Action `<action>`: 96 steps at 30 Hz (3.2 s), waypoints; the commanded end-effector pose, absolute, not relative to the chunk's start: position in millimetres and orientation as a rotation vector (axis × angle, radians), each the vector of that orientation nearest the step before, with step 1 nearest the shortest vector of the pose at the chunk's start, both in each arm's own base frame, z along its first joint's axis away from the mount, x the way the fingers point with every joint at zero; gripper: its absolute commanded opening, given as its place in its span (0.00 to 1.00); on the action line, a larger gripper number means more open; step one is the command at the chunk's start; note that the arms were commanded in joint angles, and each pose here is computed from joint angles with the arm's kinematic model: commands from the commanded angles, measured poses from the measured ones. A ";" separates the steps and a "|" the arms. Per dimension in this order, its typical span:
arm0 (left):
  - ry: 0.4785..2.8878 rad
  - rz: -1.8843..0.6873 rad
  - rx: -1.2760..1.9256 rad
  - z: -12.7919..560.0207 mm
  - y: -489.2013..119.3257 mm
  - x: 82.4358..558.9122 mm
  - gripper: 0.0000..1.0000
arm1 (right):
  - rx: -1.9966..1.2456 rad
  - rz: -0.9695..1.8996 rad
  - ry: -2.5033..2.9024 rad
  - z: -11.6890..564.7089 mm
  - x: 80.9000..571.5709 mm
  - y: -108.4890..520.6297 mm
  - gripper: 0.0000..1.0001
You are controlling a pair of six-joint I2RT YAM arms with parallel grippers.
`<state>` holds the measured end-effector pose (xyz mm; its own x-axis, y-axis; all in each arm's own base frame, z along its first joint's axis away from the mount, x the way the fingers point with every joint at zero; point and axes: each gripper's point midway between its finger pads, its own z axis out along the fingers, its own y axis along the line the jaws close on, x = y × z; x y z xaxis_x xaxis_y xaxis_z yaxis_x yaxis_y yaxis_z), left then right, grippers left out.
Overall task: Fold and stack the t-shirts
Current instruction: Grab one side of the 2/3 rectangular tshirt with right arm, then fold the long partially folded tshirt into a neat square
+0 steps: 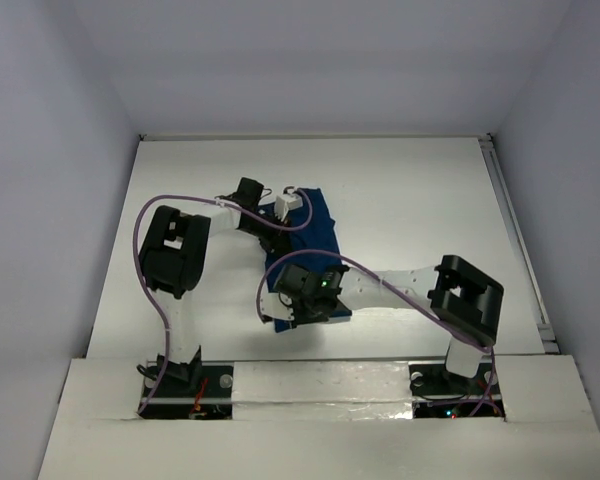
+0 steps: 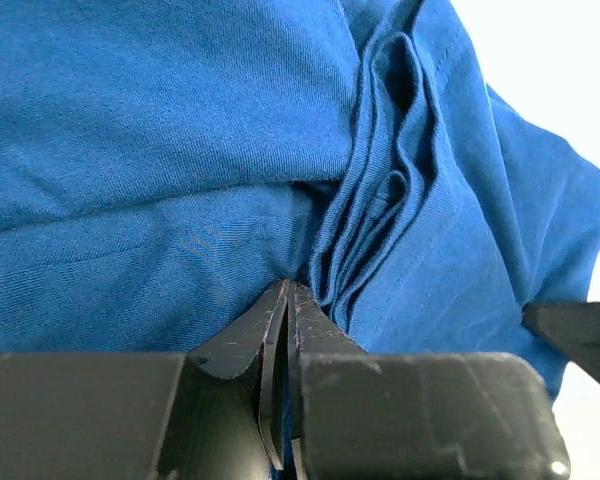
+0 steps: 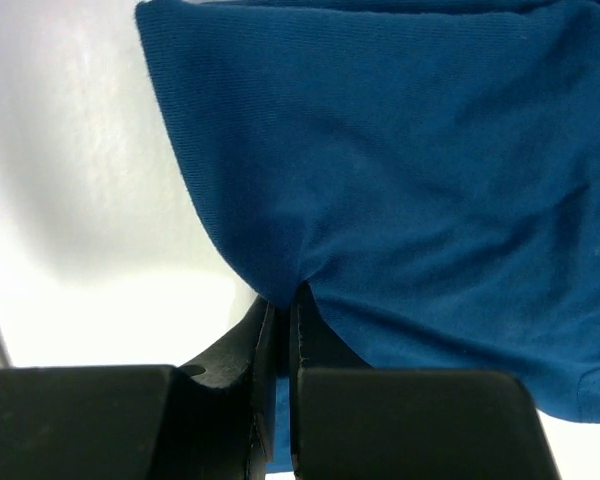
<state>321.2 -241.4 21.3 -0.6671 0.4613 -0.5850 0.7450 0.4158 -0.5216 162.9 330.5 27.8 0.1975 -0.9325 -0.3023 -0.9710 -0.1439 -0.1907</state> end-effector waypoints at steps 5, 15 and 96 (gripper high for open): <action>2.597 -1.079 1.185 -7.1 -208.7 252.0 0.00 | -2.073 0.232 1.776 76.8 153.7 331.5 0.00; 2.599 -1.108 1.424 7.0 -195.8 216.0 0.00 | -1.965 0.133 1.724 129.0 173.2 330.8 0.00; 2.253 -0.739 0.731 104.1 -100.4 410.2 0.00 | -1.855 -0.053 1.584 124.6 367.0 455.0 0.00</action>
<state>410.6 -94.2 73.8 -0.6945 0.2974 -0.6551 0.6160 0.7163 -0.3278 354.3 439.2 105.7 0.2075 -0.9120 -0.3539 -0.8830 -0.0189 -0.4691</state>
